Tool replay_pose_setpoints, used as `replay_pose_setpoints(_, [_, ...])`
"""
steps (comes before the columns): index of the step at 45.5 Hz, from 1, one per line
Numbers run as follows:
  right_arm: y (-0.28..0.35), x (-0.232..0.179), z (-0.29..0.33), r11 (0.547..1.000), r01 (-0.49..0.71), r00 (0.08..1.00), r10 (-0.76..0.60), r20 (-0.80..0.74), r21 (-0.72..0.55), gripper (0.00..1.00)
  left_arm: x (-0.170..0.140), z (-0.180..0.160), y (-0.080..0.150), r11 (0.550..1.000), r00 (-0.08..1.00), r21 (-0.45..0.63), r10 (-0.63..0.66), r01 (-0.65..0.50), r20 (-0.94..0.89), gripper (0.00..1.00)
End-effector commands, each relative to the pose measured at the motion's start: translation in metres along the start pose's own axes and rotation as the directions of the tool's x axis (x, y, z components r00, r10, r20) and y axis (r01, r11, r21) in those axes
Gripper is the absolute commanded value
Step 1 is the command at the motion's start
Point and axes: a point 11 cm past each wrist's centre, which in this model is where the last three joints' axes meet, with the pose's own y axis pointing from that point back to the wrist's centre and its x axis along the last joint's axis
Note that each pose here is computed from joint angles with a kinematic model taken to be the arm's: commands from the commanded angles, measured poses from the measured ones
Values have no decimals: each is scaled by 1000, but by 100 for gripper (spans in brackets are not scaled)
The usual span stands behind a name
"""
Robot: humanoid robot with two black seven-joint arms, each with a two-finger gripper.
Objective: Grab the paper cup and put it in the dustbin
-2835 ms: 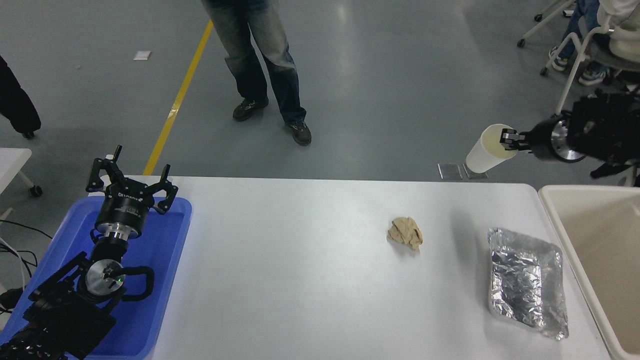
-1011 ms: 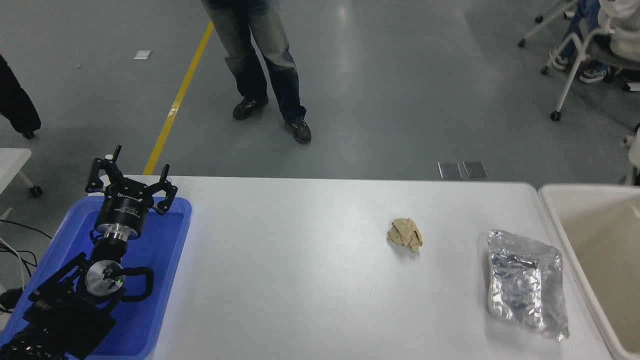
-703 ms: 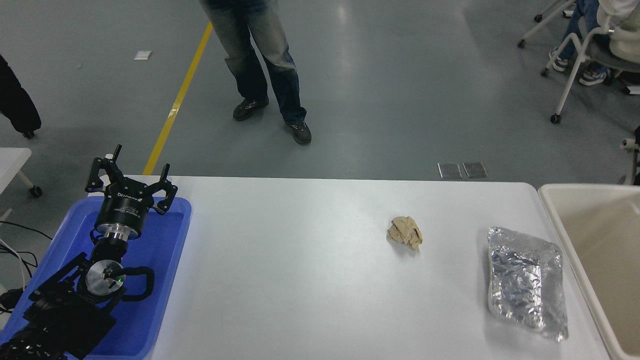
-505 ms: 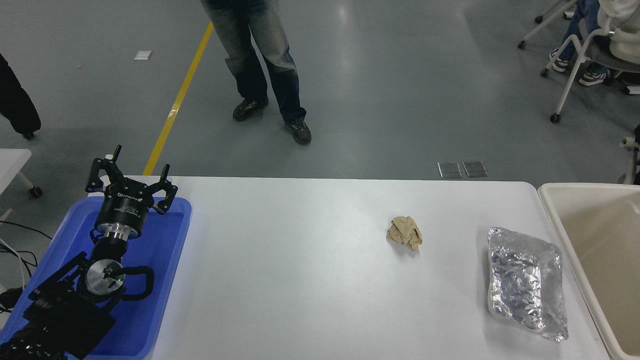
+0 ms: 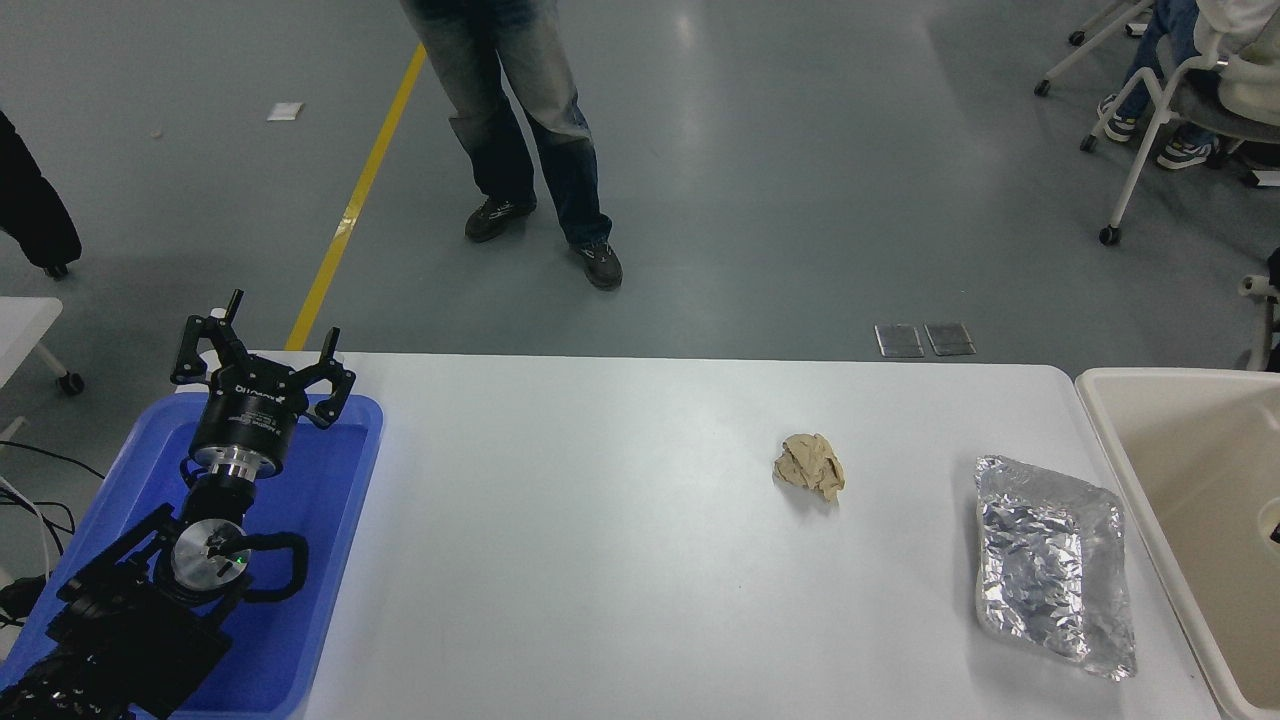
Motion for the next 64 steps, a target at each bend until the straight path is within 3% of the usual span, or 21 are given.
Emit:
replay_pose_setpoints(1, [0,-8,-1,1000,8,1000,-8,7,1,0,0,0,0,1000,1000,0,0,0,0,100])
replay_pose_setpoints(7, [0,-7,-2,1000,2,1000,-2,20,1,0,0,0,0,1000,1000,0,0,0,0,100])
replay_pose_setpoints(13, [0,-3,-1,1000,-31,998,31,54,-1,54,0,0,0,1000,1000,0,0,0,0,100])
replay_pose_setpoints(16, [0,0,-2,999,-43,998,42,55,3,92,0,0,0,1000,1000,0,0,0,0,100])
replay_pose_setpoints(17, [0,1,-3,999,-46,997,46,57,4,97,0,0,0,1000,1000,0,0,0,0,100])
replay_pose_setpoints(34, [3,36,-34,995,-74,993,68,98,60,100,0,0,0,1000,1000,0,0,0,0,100])
replay_pose_setpoints(45, [24,117,-93,974,-115,992,102,75,195,100,1,0,1,1000,1000,1,1,-1,0,100])
replay_pose_setpoints(54, [68,167,-136,948,-65,996,78,-31,312,100,0,0,0,1000,1000,0,0,0,0,100])
replay_pose_setpoints(64, [133,198,-185,894,103,990,-49,-132,436,100,0,0,0,1000,1000,0,1,-1,-1,100])
